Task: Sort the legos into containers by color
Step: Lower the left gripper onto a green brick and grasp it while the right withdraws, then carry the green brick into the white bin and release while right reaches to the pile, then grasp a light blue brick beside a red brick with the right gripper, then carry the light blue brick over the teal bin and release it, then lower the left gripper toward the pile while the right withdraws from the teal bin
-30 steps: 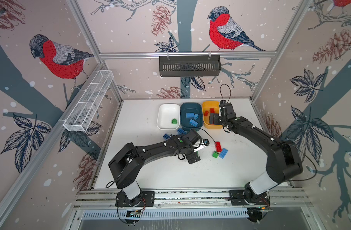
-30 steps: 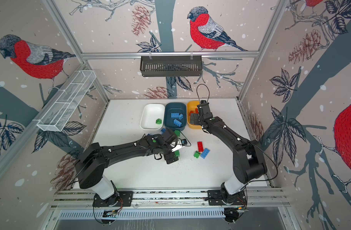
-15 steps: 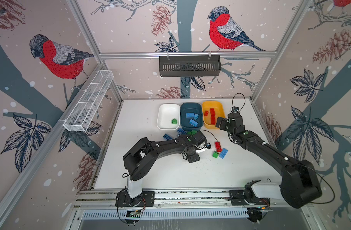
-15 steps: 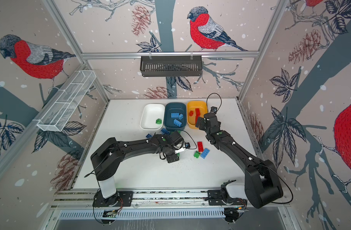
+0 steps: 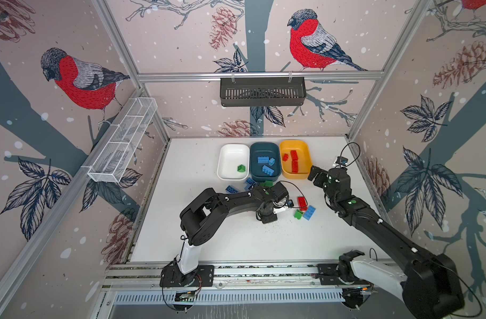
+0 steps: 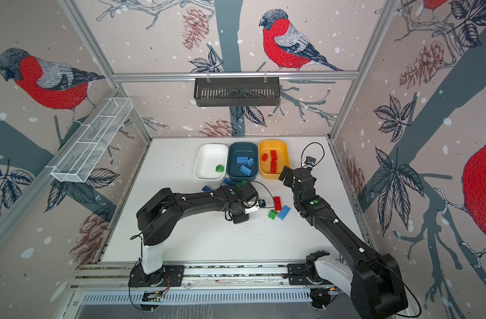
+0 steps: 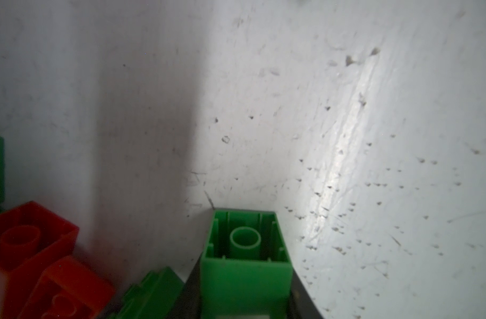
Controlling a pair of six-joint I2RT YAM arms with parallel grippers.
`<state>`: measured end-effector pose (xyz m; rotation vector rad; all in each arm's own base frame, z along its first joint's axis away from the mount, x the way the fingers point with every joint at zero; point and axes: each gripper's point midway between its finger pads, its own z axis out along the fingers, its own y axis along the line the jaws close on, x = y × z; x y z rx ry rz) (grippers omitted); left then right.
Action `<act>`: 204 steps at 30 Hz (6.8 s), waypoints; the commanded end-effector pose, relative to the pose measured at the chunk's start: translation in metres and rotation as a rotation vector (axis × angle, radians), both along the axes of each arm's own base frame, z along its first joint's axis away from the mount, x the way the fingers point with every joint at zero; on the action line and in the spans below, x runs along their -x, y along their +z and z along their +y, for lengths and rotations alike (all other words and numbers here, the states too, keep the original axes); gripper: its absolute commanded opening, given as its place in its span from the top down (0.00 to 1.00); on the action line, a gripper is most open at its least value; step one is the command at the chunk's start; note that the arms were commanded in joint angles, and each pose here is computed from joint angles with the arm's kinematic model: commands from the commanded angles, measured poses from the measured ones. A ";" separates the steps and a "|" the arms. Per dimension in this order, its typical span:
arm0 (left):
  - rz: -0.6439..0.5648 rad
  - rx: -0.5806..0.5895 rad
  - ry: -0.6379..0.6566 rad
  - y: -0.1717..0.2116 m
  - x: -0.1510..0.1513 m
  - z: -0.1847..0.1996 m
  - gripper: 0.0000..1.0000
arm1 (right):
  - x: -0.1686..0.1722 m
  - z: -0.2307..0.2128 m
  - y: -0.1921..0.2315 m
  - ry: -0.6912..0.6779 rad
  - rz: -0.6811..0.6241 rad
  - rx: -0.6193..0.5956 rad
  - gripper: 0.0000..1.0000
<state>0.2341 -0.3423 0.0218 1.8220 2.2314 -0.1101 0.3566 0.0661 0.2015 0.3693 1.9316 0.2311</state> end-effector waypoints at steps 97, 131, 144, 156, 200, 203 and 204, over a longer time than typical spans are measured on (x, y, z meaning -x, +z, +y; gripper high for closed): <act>-0.155 1.021 1.255 0.182 -0.238 0.167 0.03 | 0.110 0.026 -0.152 0.067 0.660 0.018 0.38; -0.086 0.980 1.265 0.161 -0.238 0.161 0.03 | 0.095 0.129 -0.174 0.423 0.672 0.080 0.67; -0.119 0.936 1.303 0.157 -0.230 0.173 0.03 | 0.044 0.214 -0.099 0.632 0.384 0.068 0.70; -0.155 0.877 1.354 0.148 -0.218 0.187 0.03 | -0.051 0.251 -0.060 0.586 0.249 0.021 0.69; -0.082 0.550 1.596 0.043 -0.118 0.182 0.17 | -0.050 0.216 -0.014 0.495 0.064 -0.012 0.01; -0.113 0.491 1.615 0.033 -0.120 0.186 0.21 | -0.049 0.216 -0.015 0.493 0.069 -0.016 0.01; -0.120 0.482 1.615 0.031 -0.121 0.186 0.22 | -0.049 0.215 -0.016 0.491 0.070 -0.019 0.01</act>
